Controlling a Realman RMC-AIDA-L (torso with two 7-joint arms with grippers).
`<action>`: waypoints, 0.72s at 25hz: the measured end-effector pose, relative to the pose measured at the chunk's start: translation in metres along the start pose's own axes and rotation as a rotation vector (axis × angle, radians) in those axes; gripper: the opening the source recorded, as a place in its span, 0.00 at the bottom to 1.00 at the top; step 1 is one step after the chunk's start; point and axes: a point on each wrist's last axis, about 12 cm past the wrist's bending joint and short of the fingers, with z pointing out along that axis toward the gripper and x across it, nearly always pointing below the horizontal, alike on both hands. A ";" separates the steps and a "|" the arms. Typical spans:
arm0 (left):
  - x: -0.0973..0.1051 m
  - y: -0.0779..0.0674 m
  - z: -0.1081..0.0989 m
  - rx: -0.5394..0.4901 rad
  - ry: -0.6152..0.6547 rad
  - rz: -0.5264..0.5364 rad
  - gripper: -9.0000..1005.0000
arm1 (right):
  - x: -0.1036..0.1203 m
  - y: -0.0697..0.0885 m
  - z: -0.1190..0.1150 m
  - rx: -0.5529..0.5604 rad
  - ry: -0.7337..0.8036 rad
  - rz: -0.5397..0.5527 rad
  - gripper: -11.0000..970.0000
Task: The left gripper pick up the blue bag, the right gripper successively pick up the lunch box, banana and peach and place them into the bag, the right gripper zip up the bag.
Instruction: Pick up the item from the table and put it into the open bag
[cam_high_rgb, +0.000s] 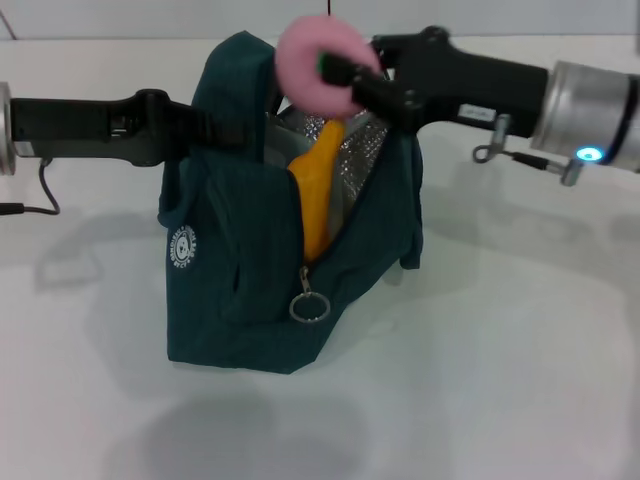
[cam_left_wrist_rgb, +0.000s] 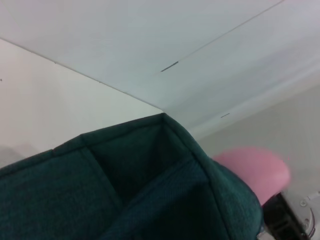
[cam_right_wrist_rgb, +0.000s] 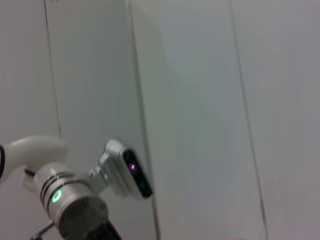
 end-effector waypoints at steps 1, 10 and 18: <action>0.000 0.000 0.000 0.000 0.000 0.001 0.04 | 0.000 0.000 0.003 -0.003 0.012 0.009 0.17; -0.003 -0.001 0.000 0.003 -0.004 0.010 0.04 | 0.003 0.001 0.005 0.009 0.017 0.036 0.32; -0.004 -0.003 0.002 0.006 -0.003 0.016 0.04 | 0.001 -0.001 0.003 0.020 0.004 0.039 0.57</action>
